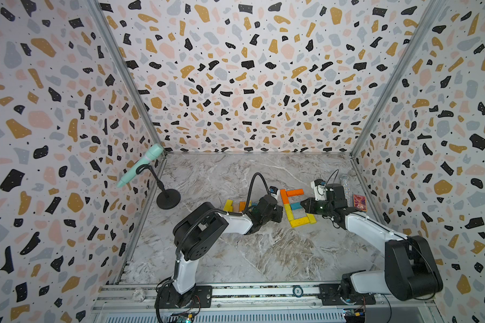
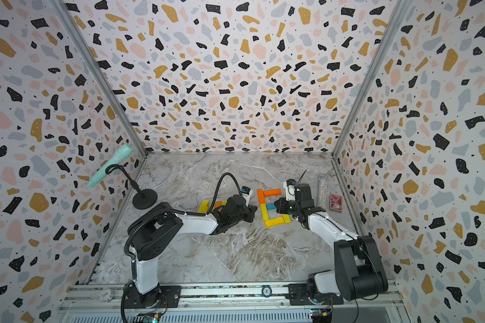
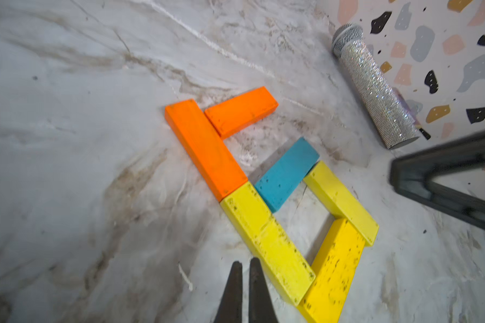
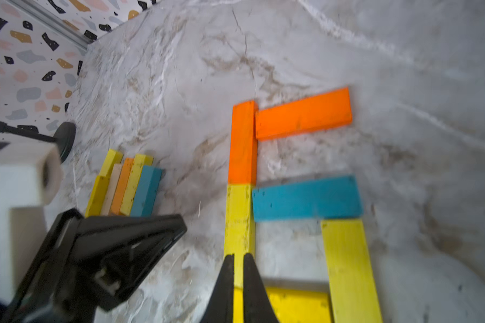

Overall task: Assemble the number 6 with building blocks
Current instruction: Adjust the building block at the center of the board.

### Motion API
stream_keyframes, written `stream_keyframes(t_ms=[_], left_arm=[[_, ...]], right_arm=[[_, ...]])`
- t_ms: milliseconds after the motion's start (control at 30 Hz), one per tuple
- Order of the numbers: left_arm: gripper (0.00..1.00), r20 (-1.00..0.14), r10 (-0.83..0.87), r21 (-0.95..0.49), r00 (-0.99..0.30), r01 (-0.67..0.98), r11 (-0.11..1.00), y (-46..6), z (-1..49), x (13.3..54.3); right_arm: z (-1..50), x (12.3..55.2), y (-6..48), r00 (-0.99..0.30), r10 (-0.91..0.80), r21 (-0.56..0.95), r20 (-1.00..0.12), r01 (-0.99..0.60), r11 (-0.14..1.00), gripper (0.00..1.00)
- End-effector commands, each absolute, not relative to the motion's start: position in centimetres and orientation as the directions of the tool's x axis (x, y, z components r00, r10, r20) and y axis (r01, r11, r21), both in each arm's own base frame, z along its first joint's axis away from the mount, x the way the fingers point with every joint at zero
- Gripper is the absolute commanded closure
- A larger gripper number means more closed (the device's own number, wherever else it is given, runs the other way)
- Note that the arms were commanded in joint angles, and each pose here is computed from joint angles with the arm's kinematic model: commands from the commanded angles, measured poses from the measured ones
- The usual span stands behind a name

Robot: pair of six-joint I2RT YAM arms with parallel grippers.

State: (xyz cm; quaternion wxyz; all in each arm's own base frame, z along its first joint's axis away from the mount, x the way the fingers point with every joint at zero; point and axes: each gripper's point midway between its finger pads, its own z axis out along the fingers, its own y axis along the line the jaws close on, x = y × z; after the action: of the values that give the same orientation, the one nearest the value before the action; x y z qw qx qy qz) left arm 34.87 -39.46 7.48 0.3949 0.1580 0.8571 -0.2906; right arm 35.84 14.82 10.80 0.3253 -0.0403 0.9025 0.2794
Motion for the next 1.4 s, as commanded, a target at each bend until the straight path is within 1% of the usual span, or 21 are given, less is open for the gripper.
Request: stream_keyframes(t_ms=[0, 167, 367, 1367], left_arm=[[1.00, -0.791, 0.034, -0.344, -0.611, 0.490, 0.801, -39.0, 8.4, 36.7], [1.00, -0.792, -0.001, -0.341, -0.610, 0.441, 0.830, -37.6, 8.6, 39.0], [1.00, -0.800, -0.006, -0.339, -0.600, 0.443, 0.830, -37.2, 8.8, 39.9], [1.00, -0.786, 0.029, -0.330, -0.617, 0.460, 0.825, -37.9, 7.2, 40.1]], right_arm=[[9.8, 38.1, 15.0, -0.801, 0.044, 0.430, -0.597, -0.274, 0.860, 0.91], [7.7, 41.0, 15.8, -0.830, 0.010, 0.422, -0.558, -0.274, 0.864, 0.92], [6.2, 42.2, 16.0, -0.842, 0.001, 0.420, -0.539, -0.268, 0.867, 0.92], [2.9, 43.6, 15.8, -0.874, -0.040, 0.390, -0.485, -0.257, 0.884, 0.92]])
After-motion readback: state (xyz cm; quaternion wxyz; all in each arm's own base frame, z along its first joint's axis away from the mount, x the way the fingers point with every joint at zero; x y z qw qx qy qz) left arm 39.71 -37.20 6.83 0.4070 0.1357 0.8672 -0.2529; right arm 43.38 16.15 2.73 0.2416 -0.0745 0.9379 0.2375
